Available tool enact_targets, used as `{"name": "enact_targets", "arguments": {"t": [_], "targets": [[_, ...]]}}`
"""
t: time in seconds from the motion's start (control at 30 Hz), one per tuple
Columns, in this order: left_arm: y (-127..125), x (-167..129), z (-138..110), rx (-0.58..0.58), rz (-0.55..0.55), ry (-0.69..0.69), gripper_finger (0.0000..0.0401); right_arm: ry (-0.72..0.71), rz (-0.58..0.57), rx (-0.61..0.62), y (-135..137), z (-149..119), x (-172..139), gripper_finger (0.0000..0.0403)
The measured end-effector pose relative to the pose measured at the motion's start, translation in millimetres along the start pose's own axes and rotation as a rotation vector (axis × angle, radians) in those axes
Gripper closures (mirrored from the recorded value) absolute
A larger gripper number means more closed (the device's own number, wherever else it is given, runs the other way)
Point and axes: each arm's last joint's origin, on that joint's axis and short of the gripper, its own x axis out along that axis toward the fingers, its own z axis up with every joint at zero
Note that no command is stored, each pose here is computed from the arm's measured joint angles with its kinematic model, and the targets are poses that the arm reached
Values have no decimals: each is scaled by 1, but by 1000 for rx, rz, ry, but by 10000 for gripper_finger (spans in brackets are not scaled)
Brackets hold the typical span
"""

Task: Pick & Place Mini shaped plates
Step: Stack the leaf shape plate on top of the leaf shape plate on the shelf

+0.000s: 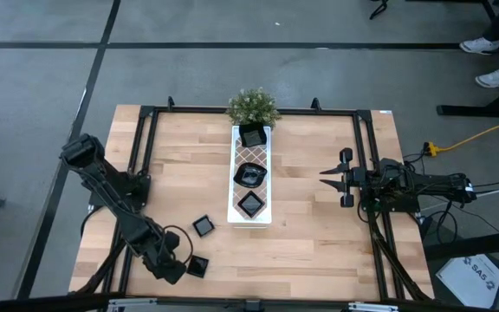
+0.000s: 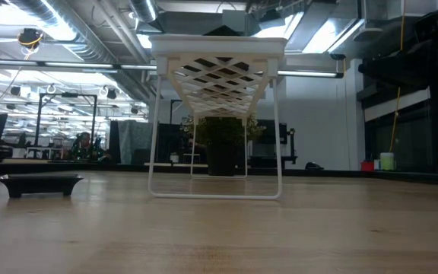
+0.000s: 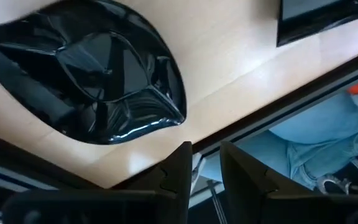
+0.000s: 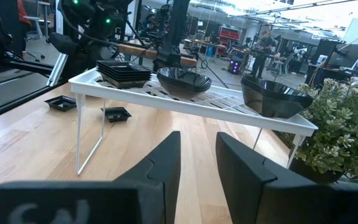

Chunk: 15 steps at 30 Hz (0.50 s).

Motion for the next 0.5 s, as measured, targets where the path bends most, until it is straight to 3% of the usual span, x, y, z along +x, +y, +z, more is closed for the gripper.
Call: {"name": "enact_targets", "arguments": {"t": [0.23,0.5], "targets": [[-1,11,4,52,18,-52,324,1,0,0,0,0,0,301],[0,19,13,11,69,-81,321,0,0,0,0,0,0,301]]}}
